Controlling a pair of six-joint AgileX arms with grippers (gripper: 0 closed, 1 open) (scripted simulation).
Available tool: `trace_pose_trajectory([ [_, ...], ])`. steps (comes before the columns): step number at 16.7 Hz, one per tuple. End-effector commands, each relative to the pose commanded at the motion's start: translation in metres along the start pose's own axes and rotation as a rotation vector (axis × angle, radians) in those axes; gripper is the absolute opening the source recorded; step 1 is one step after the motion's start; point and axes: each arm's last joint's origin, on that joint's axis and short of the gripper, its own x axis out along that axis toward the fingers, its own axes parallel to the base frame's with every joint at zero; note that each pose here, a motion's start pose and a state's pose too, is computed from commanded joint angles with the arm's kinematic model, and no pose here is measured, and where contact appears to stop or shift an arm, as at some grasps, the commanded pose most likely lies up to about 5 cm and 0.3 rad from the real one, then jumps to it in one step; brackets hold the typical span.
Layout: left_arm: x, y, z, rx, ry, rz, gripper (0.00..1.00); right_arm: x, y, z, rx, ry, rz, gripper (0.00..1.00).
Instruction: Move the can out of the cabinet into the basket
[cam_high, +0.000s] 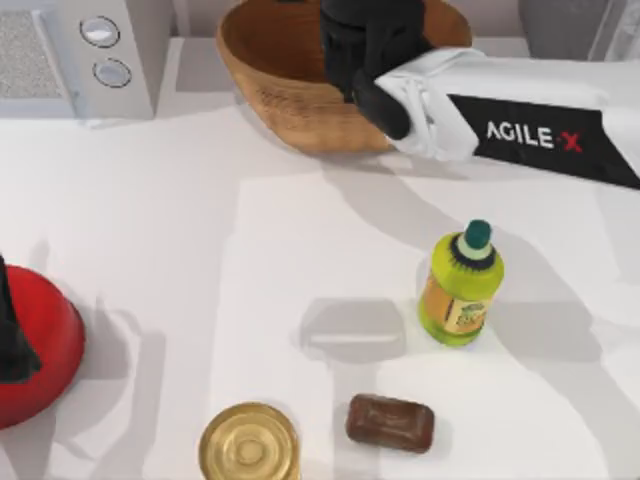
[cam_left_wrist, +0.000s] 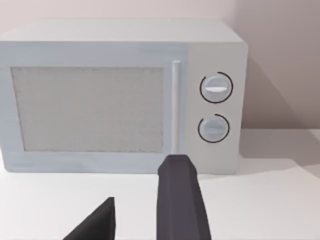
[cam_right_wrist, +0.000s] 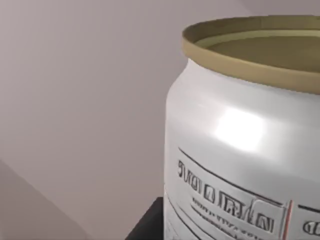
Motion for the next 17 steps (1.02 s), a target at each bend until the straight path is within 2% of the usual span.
trace_pose_trajectory([
  [10, 0.000, 0.000, 0.000, 0.000, 0.000, 0.000, 1.00, 0.021, 0.002, -0.005, 0.006, -0.011, 0.002, 0.00],
  [17, 0.000, 0.000, 0.000, 0.000, 0.000, 0.000, 1.00, 0.021, 0.002, -0.005, 0.006, -0.011, 0.002, 0.53],
])
